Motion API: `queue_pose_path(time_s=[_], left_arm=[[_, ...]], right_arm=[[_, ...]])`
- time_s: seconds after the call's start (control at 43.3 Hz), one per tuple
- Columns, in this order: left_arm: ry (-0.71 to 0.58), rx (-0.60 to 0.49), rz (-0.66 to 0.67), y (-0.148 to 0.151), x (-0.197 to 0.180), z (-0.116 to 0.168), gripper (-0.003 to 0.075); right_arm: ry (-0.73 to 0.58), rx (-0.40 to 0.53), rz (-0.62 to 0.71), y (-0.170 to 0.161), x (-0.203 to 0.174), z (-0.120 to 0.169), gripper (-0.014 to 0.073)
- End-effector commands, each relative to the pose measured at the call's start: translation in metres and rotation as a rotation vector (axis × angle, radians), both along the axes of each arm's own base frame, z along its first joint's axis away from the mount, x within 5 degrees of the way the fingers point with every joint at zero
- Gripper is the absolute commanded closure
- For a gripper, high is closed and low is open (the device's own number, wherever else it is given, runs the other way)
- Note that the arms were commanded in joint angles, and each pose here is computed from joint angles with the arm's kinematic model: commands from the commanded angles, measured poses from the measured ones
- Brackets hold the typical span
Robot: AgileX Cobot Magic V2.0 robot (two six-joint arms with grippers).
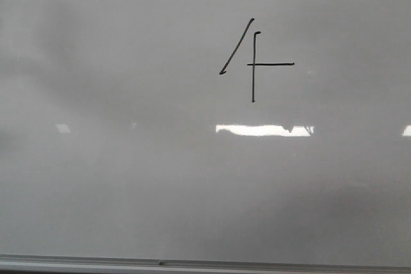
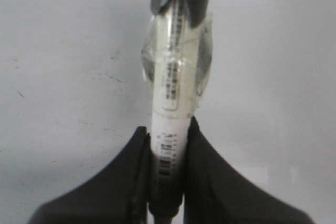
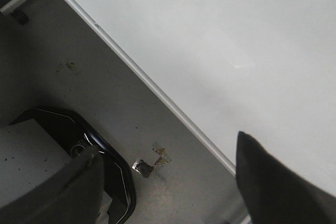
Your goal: Write number 4 on whiteboard
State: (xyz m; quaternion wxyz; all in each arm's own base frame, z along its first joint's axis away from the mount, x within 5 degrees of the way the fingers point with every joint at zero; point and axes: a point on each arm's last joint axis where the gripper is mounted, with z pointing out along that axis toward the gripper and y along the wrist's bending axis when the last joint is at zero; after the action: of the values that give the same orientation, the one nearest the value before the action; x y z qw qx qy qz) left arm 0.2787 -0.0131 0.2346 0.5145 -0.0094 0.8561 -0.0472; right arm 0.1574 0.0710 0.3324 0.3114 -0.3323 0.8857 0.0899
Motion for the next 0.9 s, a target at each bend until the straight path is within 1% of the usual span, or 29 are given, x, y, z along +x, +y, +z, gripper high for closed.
queue_pose_path(time_s=[0.0, 0.185, 0.254, 0.347, 0.439, 0.509, 0.578, 0.717, 0.878], left_arm=[[-0.123, -0.028, -0.02, -0.003, 0.012, 0.014, 0.0723], [-0.065, -0.022, -0.015, -0.003, 0.024, 0.002, 0.0718], [-0.025, -0.008, -0.01, -0.002, 0.027, -0.002, 0.0697], [0.006, 0.033, -0.021, -0.001, 0.029, -0.001, 0.0605], [0.011, 0.064, -0.033, -0.001, 0.031, 0.003, 0.0472], [0.026, 0.07, -0.025, 0.0, 0.032, 0.005, 0.0395], [0.061, 0.082, -0.009, 0.002, 0.033, 0.007, 0.0347], [0.143, 0.115, 0.027, 0.003, 0.031, 0.021, 0.0342], [0.203, 0.153, 0.02, -0.011, 0.018, 0.049, 0.0343]], right_arm=[[-0.081, 0.042, -0.022, 0.0, 0.002, 0.014, 0.0048], [-0.081, 0.042, -0.022, 0.0, 0.002, 0.014, 0.0048], [-0.081, 0.042, -0.022, 0.0, 0.002, 0.014, 0.0048], [-0.081, 0.042, -0.022, 0.0, 0.002, 0.014, 0.0048], [-0.083, 0.043, -0.022, 0.0, 0.002, 0.014, 0.0048], [-0.084, 0.043, -0.022, 0.0, 0.002, 0.014, 0.0048], [-0.086, 0.044, -0.023, 0.0, 0.003, 0.014, 0.0048], [-0.123, 0.058, -0.034, 0.0, 0.005, 0.016, 0.0048], [-0.155, 0.113, -0.094, 0.0, 0.009, 0.021, 0.0048]])
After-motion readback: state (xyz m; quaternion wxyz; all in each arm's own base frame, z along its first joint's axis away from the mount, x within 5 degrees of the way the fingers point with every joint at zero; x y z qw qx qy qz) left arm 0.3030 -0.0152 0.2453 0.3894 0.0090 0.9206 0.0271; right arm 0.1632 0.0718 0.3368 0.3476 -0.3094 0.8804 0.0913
